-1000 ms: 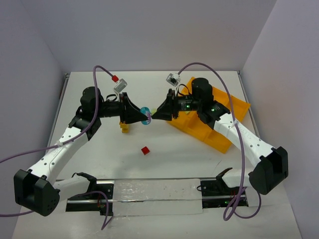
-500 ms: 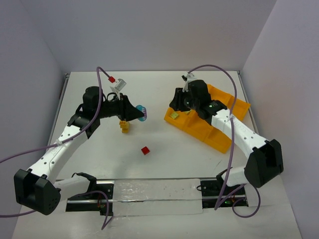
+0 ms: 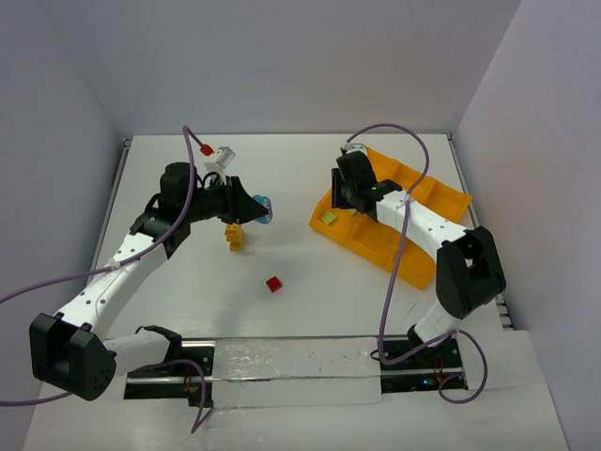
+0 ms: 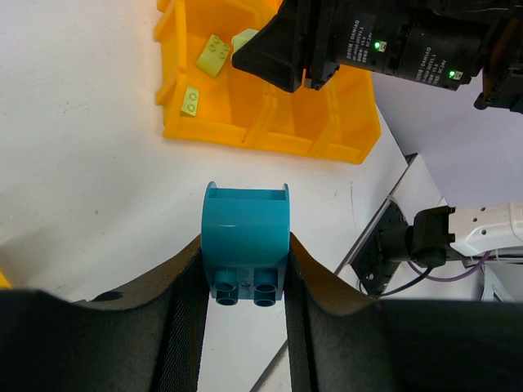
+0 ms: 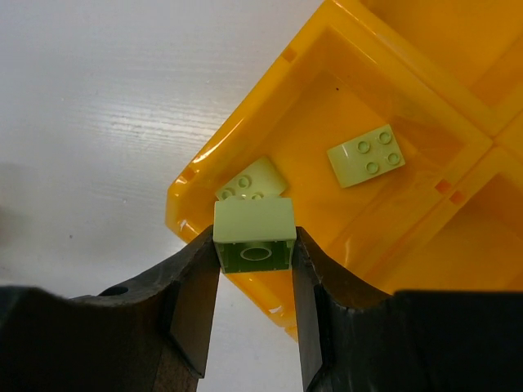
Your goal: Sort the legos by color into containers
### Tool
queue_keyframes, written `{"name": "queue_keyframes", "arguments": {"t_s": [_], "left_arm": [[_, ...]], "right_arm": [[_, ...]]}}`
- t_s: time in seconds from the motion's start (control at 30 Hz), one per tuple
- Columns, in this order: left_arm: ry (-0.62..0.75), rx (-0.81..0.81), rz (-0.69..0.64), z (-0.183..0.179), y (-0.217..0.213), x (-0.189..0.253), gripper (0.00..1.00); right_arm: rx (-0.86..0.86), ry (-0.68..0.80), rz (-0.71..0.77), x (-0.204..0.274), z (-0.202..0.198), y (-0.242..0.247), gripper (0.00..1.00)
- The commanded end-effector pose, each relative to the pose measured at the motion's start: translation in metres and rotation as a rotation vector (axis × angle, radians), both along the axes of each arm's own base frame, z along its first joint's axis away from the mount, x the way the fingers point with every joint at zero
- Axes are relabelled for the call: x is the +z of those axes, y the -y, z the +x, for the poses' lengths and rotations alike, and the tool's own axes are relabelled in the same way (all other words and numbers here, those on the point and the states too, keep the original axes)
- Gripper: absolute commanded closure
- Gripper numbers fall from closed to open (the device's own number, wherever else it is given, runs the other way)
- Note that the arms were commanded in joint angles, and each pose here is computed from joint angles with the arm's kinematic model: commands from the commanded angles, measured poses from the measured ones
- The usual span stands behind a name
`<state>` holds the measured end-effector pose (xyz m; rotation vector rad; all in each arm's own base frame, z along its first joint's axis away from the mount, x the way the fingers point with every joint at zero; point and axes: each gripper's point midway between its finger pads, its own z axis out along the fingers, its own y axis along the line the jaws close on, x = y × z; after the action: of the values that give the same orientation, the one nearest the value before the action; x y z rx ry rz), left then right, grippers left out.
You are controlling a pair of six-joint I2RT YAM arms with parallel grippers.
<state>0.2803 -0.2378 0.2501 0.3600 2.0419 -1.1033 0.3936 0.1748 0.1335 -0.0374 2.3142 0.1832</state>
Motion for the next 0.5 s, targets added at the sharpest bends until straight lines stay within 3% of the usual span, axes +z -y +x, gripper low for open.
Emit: {"name": "queue_keyframes", "arguments": {"t_s": [0.0,0.1,0.3,0.47], "left_arm": [[0.034,0.024,-0.031,0.006,0.0,0.018,1.0],[0.026,0.034,-0.036,0.007,-0.001,0.02,1.0],[-0.003,0.074,-0.07,0.015,0.001,0.03,1.0],[0.001,0.056,-0.091,0.012,0.004,0.035,1.0]], "right_arm": [[-0.04,0.055,-0.029,0.014,0.023,0.005,0.94],[-0.051,0.045,-0.05,0.007,0.025,0.008,0.85],[-0.061,0.038,-0.057,0.001,0.026,0.01,0.51],[-0.051,0.046,-0.043,0.007,0.026,0.008,0.29]]}}
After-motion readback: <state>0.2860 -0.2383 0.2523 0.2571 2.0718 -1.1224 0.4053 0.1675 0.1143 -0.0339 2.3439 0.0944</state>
